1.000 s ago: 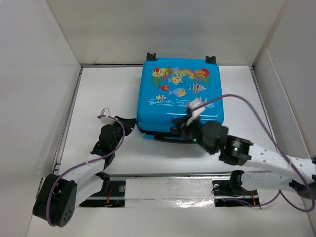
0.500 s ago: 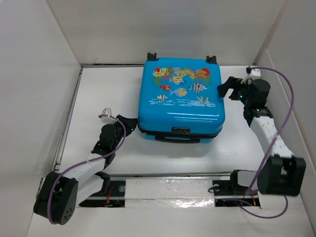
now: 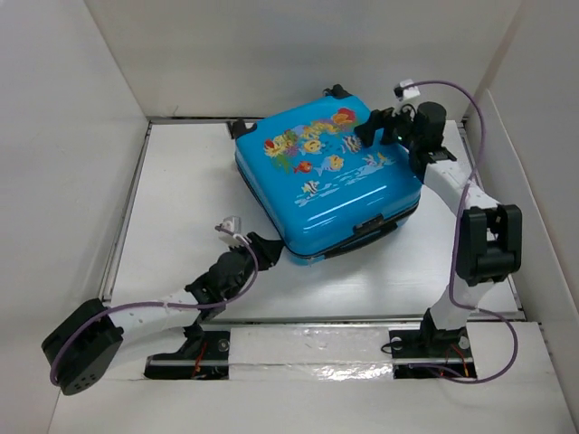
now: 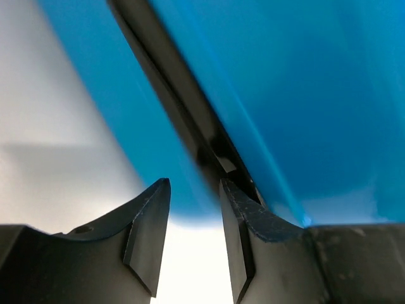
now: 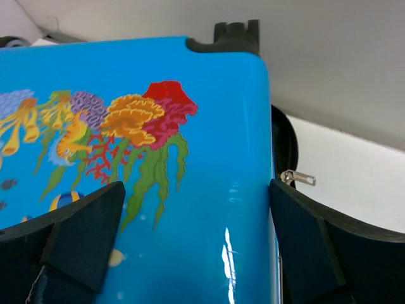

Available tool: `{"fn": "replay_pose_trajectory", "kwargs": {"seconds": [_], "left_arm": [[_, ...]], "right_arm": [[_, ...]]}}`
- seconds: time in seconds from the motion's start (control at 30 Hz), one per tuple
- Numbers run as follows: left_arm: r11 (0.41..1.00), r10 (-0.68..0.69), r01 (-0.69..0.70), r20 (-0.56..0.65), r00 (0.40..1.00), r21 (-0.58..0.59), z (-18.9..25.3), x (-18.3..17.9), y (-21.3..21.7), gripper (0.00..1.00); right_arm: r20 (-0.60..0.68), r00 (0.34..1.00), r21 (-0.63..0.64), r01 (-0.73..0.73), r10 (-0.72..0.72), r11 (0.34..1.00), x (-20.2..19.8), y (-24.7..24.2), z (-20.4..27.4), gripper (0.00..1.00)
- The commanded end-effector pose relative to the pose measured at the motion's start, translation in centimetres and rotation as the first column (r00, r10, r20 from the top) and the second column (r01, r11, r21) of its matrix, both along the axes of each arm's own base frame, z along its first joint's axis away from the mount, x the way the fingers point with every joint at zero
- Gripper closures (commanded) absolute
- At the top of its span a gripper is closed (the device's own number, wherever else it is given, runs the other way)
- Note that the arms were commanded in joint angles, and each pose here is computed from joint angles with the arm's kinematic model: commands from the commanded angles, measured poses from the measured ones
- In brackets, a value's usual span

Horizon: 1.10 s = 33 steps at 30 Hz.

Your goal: Pack the luggage

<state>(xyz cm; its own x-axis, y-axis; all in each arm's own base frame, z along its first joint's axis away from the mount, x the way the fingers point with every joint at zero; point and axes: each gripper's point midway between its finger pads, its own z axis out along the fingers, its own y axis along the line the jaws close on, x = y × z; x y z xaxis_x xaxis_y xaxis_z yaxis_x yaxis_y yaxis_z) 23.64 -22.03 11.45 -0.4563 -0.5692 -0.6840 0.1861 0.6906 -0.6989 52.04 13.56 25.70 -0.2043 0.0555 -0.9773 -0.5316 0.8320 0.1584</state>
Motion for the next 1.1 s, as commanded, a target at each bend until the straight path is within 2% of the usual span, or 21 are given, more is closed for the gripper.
{"fn": "replay_pose_trajectory", "kwargs": {"seconds": [0.0, 0.2, 0.37, 0.5, 0.57, 0.63, 0.67, 0.7, 0.73, 0.8, 0.83, 0.87, 0.9, 0.93, 0.97, 1.0, 1.07], "left_arm": [[0.975, -0.222, 0.221, -0.035, 0.974, -0.035, -0.2, -5.3, -4.2, 0.65], [0.965, -0.256, 0.255, -0.015, 0.966, -0.053, 1.3, -7.5, -6.2, 0.65], [0.970, -0.241, 0.241, 0.007, 0.971, -0.034, 2.3, -7.3, -6.7, 0.65], [0.977, -0.209, 0.211, 0.056, 0.976, -0.017, 4.3, -6.4, -6.6, 0.64], [0.980, -0.195, 0.197, 0.080, 0.978, -0.021, 5.5, -6.1, -6.6, 0.64], [0.986, -0.165, 0.168, 0.105, 0.981, -0.015, 6.5, -5.6, -6.3, 0.64], [0.987, -0.154, 0.158, 0.116, 0.981, -0.021, 7.1, -5.4, -6.2, 0.64], [0.989, -0.144, 0.148, 0.126, 0.982, -0.026, 7.7, -5.2, -6.1, 0.64], [0.989, -0.142, 0.146, 0.134, 0.981, -0.023, 8.0, -5.1, -6.1, 0.64], [0.992, -0.114, 0.120, 0.148, 0.982, -0.032, 8.6, -4.8, -5.6, 0.64], [0.995, -0.089, 0.096, 0.152, 0.984, -0.034, 8.8, -4.4, -5.2, 0.63], [0.997, -0.064, 0.071, 0.154, 0.986, -0.043, 9.2, -4.0, -4.7, 0.62], [0.996, -0.065, 0.073, 0.159, 0.985, -0.044, 9.8, -3.8, -4.6, 0.62], [0.996, -0.061, 0.071, 0.169, 0.984, -0.051, 10.4, -3.6, -4.4, 0.62], [0.996, -0.051, 0.063, 0.185, 0.981, -0.056, 11.1, -3.4, -4.0, 0.62], [0.997, -0.037, 0.050, 0.194, 0.980, -0.060, 11.6, -3.2, -3.8, 0.61], [0.997, -0.005, 0.020, 0.206, 0.979, -0.072, 12.5, -2.6, -3.0, 0.56]], "right_arm": [[-0.182, 0.817, 0.060, -0.547, 0.548, 0.835, -10.1, 16.2, -3.2, 0.01], [-0.215, 0.842, 0.034, -0.500, 0.495, 0.866, -7.8, 17.2, -1.2, 0.00], [-0.095, 0.885, -0.023, -0.459, 0.455, 0.888, -7.1, 16.9, 4.4, 0.00], [0.105, 0.901, -0.030, -0.421, 0.422, 0.907, -9.3, 15.5, 13.1, 0.00], [0.148, 0.904, -0.033, -0.402, 0.402, 0.915, -10.7, 14.6, 15.3, 0.00], [0.223, 0.892, -0.058, -0.391, 0.394, 0.918, -14.2, 14.4, 18.0, 0.00], [0.238, 0.908, -0.070, -0.338, 0.344, 0.939, -14.8, 13.8, 18.4, 0.01], [0.269, 0.894, -0.093, -0.347, 0.359, 0.933, -17.0, 14.7, 18.7, 0.04], [0.282, 0.891, -0.099, -0.341, 0.355, 0.935, -20.0, 13.9, 17.9, 0.21], [0.336, 0.896, -0.066, -0.283, 0.289, 0.957, -22.8, 13.1, 17.4, 0.55], [0.360, 0.882, -0.026, -0.315, 0.303, 0.949, -25.4, 13.7, 17.0, 0.88], [0.332, 0.904, 0.004, -0.289, 0.271, 0.957, -27.5, 12.1, 13.1, 0.98], [0.350, 0.902, 0.099, -0.305, 0.254, 0.947, -29.0, 12.0, 12.9, 1.00], [0.341, 0.895, 0.137, -0.350, 0.288, 0.927, -31.2, 12.6, 11.2, 1.00], [0.291, 0.913, 0.152, -0.338, 0.285, 0.929, -32.5, 11.9, 6.5, 1.00], [0.296, 0.911, 0.193, -0.352, 0.287, 0.916, -33.5, 12.1, 5.6, 1.00], [0.226, 0.934, 0.195, -0.323, 0.278, 0.926, -35.0, 12.3, 2.1, 1.00]]}}
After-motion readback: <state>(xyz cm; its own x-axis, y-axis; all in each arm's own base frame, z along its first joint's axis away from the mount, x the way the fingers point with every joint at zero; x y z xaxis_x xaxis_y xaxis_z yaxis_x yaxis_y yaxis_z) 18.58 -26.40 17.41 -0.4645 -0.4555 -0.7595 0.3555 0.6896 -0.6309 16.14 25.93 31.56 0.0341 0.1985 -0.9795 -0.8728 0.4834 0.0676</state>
